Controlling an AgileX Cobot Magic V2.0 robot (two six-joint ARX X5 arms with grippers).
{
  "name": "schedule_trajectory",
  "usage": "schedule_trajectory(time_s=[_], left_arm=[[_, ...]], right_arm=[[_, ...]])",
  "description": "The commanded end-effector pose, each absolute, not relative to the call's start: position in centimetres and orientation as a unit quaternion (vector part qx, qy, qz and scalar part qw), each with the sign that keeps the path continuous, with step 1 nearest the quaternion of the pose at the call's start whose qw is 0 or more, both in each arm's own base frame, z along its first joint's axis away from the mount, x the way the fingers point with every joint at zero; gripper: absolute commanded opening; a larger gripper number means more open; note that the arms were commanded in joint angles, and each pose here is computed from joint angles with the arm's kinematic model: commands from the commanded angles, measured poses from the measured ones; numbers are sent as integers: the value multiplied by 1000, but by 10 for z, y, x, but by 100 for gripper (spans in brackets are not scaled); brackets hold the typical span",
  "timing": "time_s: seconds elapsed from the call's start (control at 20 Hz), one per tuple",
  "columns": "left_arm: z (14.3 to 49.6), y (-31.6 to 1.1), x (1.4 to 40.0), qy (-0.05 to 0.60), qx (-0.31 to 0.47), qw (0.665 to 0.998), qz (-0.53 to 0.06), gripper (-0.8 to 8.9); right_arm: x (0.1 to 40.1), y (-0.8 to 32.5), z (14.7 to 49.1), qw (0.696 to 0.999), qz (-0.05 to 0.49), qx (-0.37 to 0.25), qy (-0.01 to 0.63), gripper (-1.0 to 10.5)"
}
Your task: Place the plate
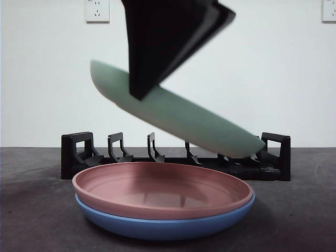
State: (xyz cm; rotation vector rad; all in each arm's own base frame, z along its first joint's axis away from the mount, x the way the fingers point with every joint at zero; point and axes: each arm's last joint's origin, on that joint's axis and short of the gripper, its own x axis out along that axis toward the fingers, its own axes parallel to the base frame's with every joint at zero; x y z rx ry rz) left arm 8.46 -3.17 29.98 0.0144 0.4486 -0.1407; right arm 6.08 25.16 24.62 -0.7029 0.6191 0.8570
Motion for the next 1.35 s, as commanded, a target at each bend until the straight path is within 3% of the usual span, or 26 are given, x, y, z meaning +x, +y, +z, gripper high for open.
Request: schedule_trajectory(time_s=[0.05,0.45,0.75,1.05,1.35], left_arm=[[306,-32,84,210,3,975,-71,191],[306,-32,84,210,3,975,-71,191],[306,-32,84,210,3,975,-71,191],[306,-32,84,210,3,975,-71,191],[306,-32,84,210,3,975,-71,191]], right_arm=[[57,257,238,796,409,-330,300,15],[61,278,200,760,418,-361,343,15],[61,282,197,746,442,-372,332,21],[61,283,198,745,448,-368,330,89],[61,287,203,753,452,-356,319,281]])
